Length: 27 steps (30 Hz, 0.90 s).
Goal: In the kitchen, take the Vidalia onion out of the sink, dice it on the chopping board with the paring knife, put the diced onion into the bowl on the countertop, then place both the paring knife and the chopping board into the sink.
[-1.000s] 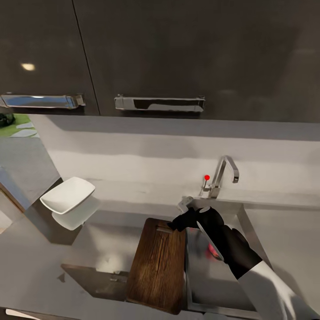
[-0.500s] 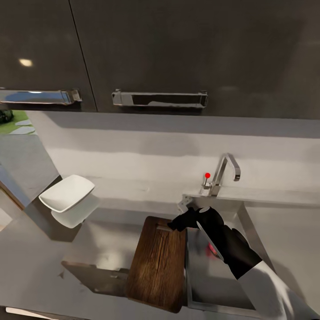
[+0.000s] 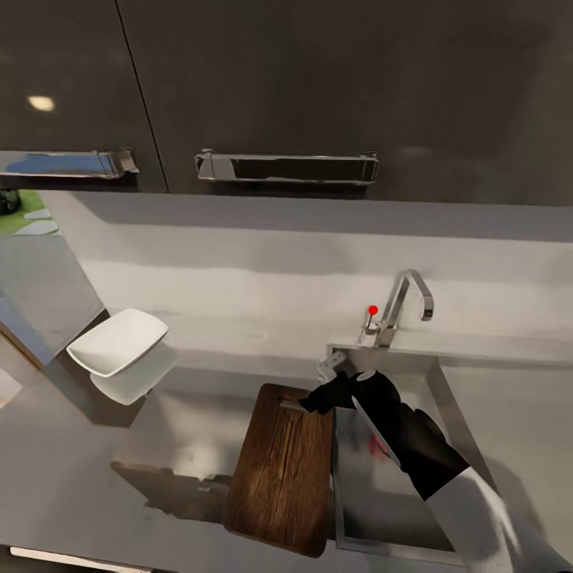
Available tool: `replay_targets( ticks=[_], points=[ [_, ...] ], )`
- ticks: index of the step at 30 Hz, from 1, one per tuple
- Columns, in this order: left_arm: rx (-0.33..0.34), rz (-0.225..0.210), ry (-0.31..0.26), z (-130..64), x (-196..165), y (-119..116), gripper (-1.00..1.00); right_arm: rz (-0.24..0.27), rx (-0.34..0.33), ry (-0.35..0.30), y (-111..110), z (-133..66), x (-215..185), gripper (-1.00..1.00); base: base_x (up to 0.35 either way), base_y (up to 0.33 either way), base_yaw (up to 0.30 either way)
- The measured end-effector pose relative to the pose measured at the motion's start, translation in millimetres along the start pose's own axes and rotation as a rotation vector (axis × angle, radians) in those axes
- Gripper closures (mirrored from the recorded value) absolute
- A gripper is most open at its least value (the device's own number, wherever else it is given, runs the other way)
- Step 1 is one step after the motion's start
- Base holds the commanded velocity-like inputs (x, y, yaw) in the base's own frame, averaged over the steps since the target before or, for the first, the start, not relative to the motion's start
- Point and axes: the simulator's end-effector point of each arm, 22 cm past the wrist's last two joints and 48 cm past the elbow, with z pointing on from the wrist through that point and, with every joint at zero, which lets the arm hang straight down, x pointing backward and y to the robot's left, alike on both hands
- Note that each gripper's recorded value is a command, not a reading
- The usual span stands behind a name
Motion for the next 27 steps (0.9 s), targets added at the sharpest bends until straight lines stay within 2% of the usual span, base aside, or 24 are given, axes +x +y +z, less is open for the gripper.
replay_targets(
  ticks=[27],
  points=[
    [0.001,0.001,0.042,-2.1,16.2,0.0,-1.00,0.015,-0.017,0.033,1.3,17.2,17.3,-1.00,0.018,0.000,0.000]
  ],
)
